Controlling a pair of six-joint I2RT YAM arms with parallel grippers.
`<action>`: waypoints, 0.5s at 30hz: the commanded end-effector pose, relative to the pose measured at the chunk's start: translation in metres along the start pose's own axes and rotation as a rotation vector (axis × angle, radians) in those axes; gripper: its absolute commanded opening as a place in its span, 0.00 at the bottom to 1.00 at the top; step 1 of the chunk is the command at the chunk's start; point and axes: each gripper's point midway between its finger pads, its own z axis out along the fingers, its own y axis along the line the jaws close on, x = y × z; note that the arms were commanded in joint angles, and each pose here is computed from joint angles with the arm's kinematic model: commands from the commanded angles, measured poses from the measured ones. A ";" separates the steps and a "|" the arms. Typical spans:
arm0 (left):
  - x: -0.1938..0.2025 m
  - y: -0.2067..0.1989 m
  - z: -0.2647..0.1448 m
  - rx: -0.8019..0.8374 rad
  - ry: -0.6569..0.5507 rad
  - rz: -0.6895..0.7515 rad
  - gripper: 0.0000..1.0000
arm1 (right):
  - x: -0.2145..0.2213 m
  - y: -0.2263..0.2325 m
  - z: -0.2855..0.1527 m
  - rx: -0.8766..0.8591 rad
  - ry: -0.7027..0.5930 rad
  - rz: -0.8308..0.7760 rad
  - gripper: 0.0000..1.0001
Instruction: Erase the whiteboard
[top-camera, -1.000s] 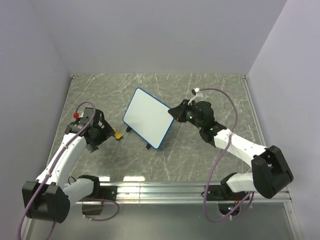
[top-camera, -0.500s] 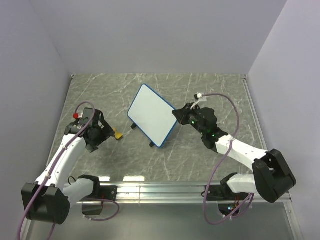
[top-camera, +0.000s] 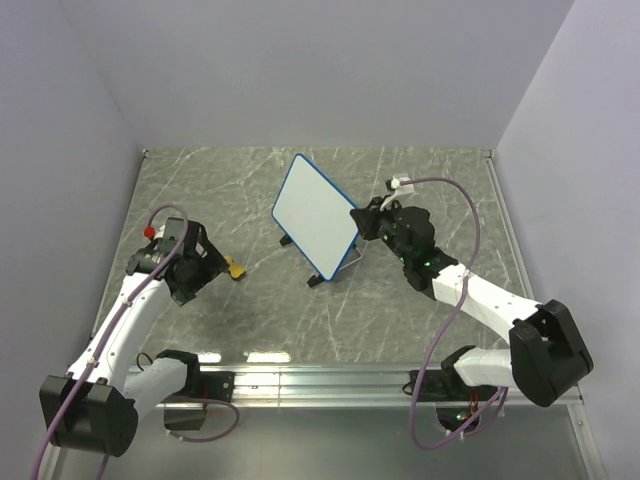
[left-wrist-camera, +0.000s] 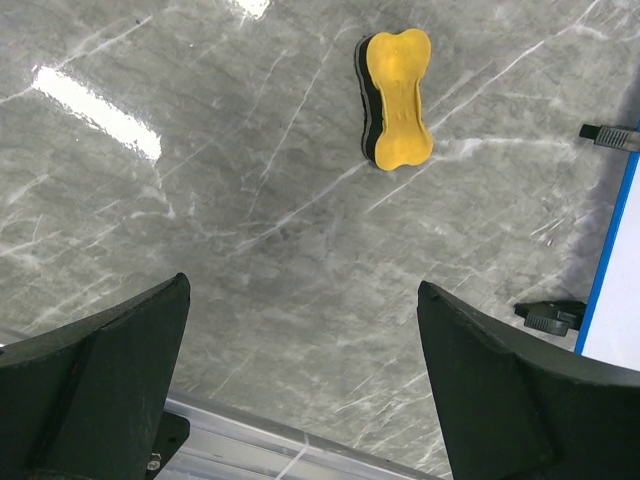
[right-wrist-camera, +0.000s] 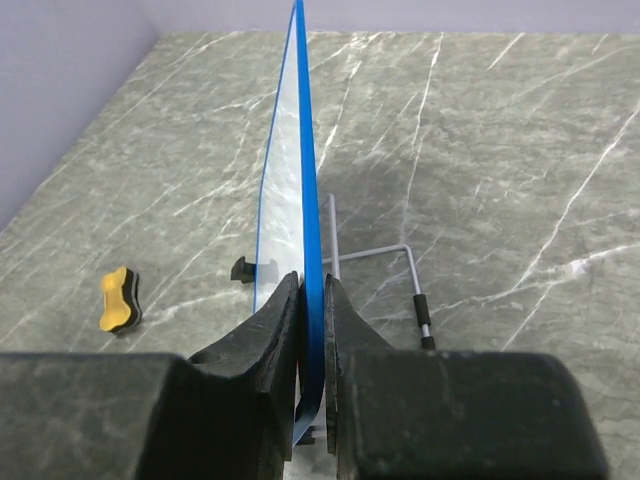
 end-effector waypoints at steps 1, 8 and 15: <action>-0.001 0.002 -0.005 -0.004 -0.021 -0.008 0.99 | 0.028 -0.053 -0.013 0.201 0.069 -0.121 0.00; 0.001 0.001 -0.005 -0.009 -0.022 0.000 0.99 | 0.053 -0.059 -0.037 0.236 0.072 -0.064 0.00; 0.003 -0.001 -0.003 -0.014 -0.022 0.007 0.99 | 0.069 -0.061 -0.054 0.249 0.083 -0.005 0.00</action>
